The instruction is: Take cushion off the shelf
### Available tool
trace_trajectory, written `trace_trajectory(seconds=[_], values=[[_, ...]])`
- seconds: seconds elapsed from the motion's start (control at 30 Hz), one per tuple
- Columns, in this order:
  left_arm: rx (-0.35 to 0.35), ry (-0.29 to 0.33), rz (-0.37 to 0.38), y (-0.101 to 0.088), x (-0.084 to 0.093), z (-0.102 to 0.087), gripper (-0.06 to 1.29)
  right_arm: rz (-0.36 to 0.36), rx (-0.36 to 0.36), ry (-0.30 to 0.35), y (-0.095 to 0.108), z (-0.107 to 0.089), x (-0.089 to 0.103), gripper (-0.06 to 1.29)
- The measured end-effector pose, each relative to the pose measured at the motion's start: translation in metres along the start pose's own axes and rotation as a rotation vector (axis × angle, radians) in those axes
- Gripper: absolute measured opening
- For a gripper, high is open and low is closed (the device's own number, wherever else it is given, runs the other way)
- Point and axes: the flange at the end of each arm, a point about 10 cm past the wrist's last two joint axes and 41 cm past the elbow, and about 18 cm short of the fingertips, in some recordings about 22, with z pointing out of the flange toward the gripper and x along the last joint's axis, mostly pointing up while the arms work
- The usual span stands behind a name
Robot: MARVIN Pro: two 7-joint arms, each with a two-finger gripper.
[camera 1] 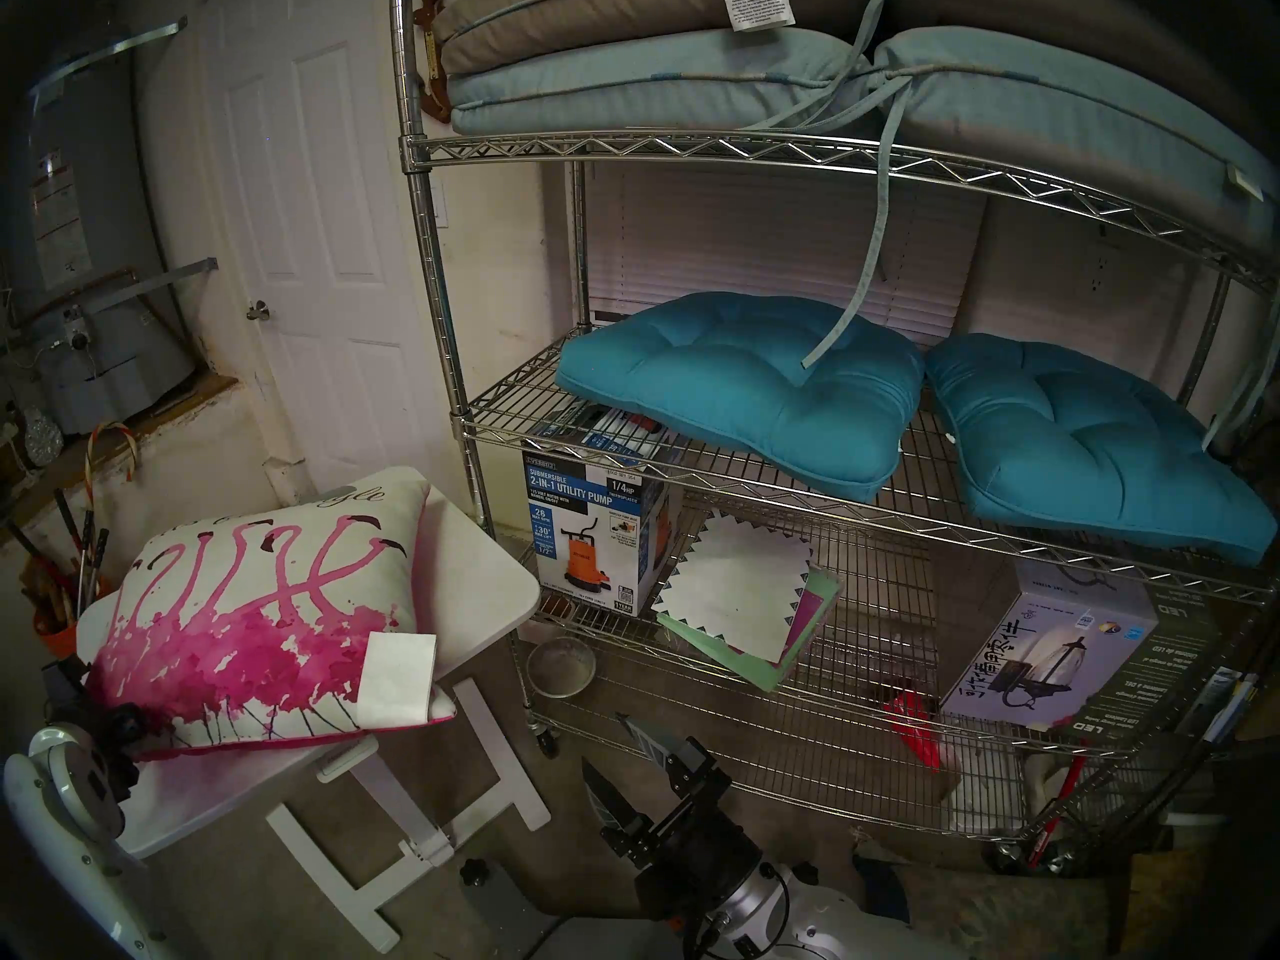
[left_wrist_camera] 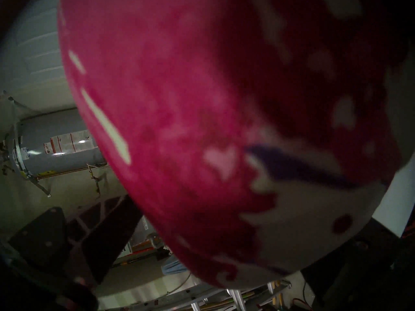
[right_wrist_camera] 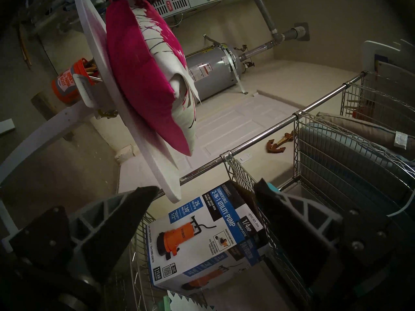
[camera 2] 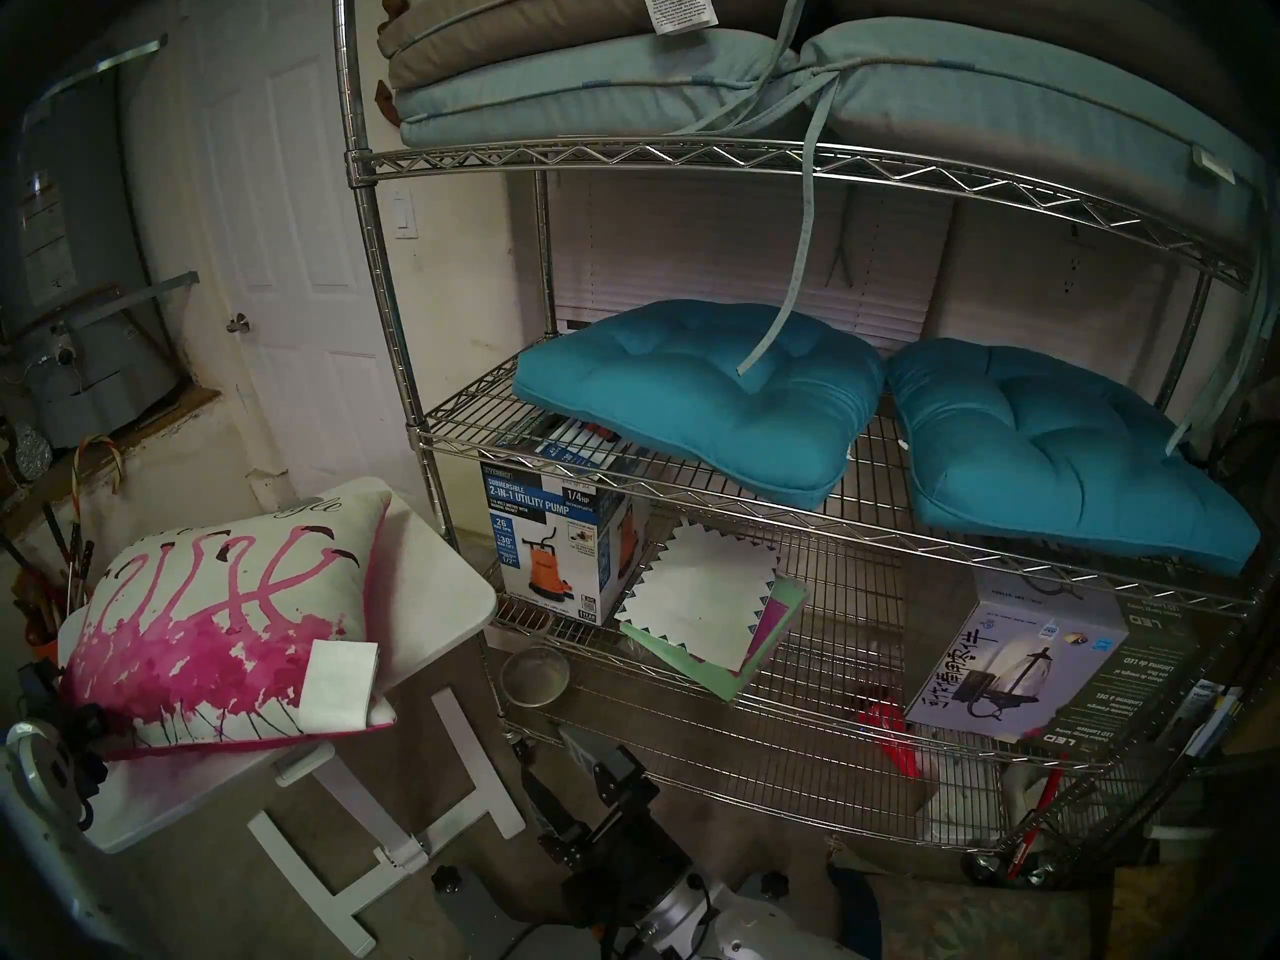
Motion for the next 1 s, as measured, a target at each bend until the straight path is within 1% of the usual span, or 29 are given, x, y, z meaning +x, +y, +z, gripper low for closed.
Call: trace_trajectory(seconds=[0.13,0.33,0.7,0.77,0.87,1.0], values=[[-0.016,0.010,-0.013,0.004,0.005,-0.003,1.27,0.000,-0.003,0.001,0.000,-0.001,0.000,1.22],[-0.029,0.040,-0.028,0.006,0.016,-0.008,1.27,-0.001,-0.009,0.002,0.001,-0.001,0.000,1.22],[-0.034,0.123,-0.027,0.005,0.050,-0.017,1.27,-0.002,-0.020,0.000,0.003,-0.004,-0.001,1.22],[-0.033,0.132,-0.028,0.004,0.054,-0.018,1.27,-0.002,-0.022,-0.001,0.003,-0.004,-0.001,1.22],[-0.038,0.152,-0.044,0.002,0.062,-0.022,1.27,-0.002,-0.025,-0.004,0.003,-0.005,-0.001,1.22],[-0.047,0.160,-0.071,0.000,0.068,-0.027,1.27,-0.001,-0.028,-0.009,0.003,-0.007,-0.001,1.22]])
